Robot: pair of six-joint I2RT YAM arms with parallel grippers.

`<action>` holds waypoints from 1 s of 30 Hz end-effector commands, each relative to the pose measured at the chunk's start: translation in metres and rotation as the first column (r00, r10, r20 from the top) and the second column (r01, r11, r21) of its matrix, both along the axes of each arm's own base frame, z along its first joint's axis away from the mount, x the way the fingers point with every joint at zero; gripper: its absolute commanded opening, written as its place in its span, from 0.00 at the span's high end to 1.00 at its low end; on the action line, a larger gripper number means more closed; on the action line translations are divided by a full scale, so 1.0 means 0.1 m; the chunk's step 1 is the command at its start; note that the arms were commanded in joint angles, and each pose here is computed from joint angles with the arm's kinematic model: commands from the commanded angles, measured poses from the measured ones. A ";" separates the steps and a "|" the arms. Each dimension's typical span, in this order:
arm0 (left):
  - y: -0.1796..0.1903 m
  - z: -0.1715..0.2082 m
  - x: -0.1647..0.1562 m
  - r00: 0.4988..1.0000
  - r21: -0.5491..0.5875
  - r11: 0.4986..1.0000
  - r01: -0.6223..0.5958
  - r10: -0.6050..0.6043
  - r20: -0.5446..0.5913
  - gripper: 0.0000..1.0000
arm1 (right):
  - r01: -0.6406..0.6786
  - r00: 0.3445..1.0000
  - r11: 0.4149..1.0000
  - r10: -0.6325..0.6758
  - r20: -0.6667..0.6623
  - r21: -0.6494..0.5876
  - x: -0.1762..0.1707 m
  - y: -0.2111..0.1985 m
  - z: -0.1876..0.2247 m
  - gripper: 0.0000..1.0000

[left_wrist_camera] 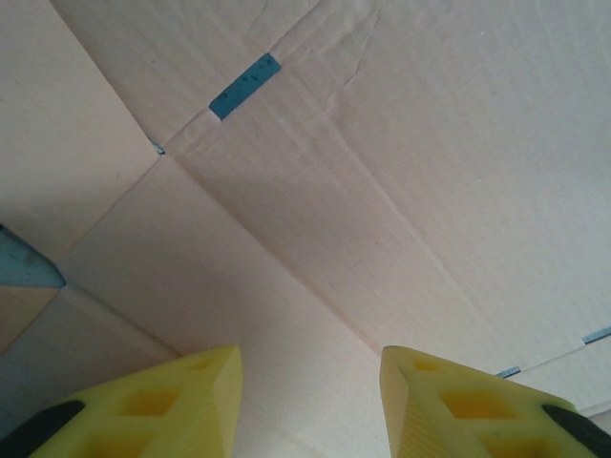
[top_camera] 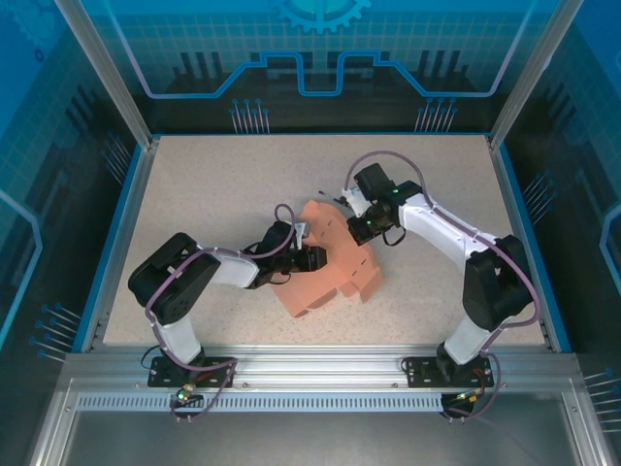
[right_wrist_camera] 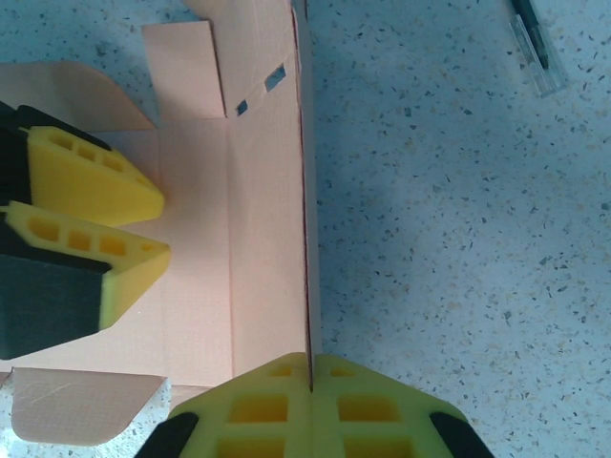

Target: Fold the paper box

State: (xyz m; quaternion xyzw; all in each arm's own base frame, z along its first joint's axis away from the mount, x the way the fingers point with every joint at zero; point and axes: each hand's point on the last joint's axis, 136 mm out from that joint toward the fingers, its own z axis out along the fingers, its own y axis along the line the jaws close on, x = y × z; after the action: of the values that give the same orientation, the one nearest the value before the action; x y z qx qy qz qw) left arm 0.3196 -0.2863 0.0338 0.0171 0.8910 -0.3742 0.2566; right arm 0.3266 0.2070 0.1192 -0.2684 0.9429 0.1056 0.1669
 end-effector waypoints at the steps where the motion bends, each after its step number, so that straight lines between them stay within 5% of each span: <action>1: 0.08 -0.35 -0.19 0.995 0.044 0.999 0.002 0.002 -0.100 0.56 | -0.028 1.000 0.999 0.028 -0.001 0.034 -0.12 0.23 0.09 1.00; 19: 0.08 -0.32 -0.20 0.998 0.000 1.000 -0.003 0.003 -0.064 0.56 | -0.048 0.998 0.999 0.049 0.051 -0.021 -0.30 0.49 0.03 1.00; 30: 0.08 -0.29 -0.17 0.998 -0.035 0.999 -0.024 0.022 -0.065 0.56 | -0.005 0.950 0.936 0.114 0.290 -0.353 -0.09 0.27 0.10 1.00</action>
State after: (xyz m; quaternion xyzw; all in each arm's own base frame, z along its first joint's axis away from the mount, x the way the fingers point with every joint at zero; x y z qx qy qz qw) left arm 0.3221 -0.2877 0.0375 0.0111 0.8703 -0.4016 0.2848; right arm 0.3099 0.2413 0.1351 -0.3178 0.9170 -0.0196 0.2402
